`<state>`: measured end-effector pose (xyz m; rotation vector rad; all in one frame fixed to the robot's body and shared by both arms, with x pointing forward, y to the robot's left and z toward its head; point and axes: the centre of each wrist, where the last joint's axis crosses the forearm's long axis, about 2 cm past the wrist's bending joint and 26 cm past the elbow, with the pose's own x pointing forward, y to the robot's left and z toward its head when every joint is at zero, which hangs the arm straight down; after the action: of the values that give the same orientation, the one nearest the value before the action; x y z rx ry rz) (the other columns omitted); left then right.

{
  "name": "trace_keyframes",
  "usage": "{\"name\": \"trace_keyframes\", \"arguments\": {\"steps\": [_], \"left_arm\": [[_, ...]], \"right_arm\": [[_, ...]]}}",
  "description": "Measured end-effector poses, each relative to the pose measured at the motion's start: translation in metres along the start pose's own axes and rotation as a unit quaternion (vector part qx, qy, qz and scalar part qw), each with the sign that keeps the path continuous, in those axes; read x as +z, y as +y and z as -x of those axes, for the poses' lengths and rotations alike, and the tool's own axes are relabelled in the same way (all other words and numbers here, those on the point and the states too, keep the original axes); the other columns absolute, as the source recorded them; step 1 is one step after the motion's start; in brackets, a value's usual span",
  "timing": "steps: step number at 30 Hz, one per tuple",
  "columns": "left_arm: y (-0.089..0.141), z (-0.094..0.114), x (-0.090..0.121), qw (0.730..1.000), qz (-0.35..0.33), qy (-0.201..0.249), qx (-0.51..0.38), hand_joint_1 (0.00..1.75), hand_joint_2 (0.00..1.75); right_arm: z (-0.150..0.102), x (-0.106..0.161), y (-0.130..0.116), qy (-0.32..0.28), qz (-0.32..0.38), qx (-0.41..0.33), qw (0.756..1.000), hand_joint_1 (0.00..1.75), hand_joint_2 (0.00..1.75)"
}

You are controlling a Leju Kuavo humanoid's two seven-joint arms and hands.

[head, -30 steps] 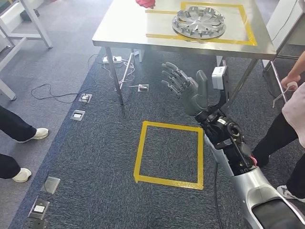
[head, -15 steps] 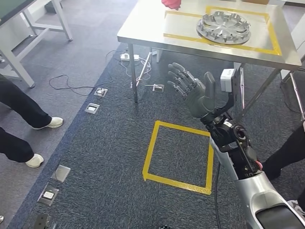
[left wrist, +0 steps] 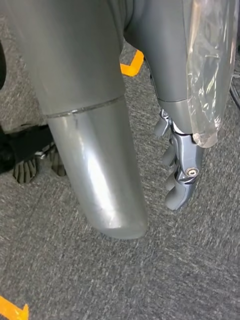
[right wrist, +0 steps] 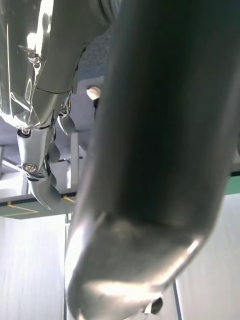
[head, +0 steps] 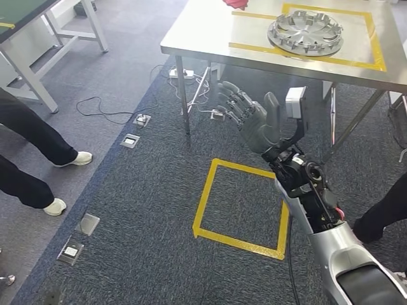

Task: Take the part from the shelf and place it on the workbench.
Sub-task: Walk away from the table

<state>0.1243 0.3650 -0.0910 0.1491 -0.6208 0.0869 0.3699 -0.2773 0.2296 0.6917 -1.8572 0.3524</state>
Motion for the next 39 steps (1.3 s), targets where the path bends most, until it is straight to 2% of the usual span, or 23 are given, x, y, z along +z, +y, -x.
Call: {"name": "trace_keyframes", "arguments": {"steps": [39], "left_arm": [[0.0040, -0.0025, -0.0009, 1.000, -0.006, 0.002, 0.006, 0.00, 0.00]], "right_arm": [[-0.0010, -0.0092, -0.0021, -0.021, -0.025, 0.004, 0.999, 0.00, 0.00]]}}
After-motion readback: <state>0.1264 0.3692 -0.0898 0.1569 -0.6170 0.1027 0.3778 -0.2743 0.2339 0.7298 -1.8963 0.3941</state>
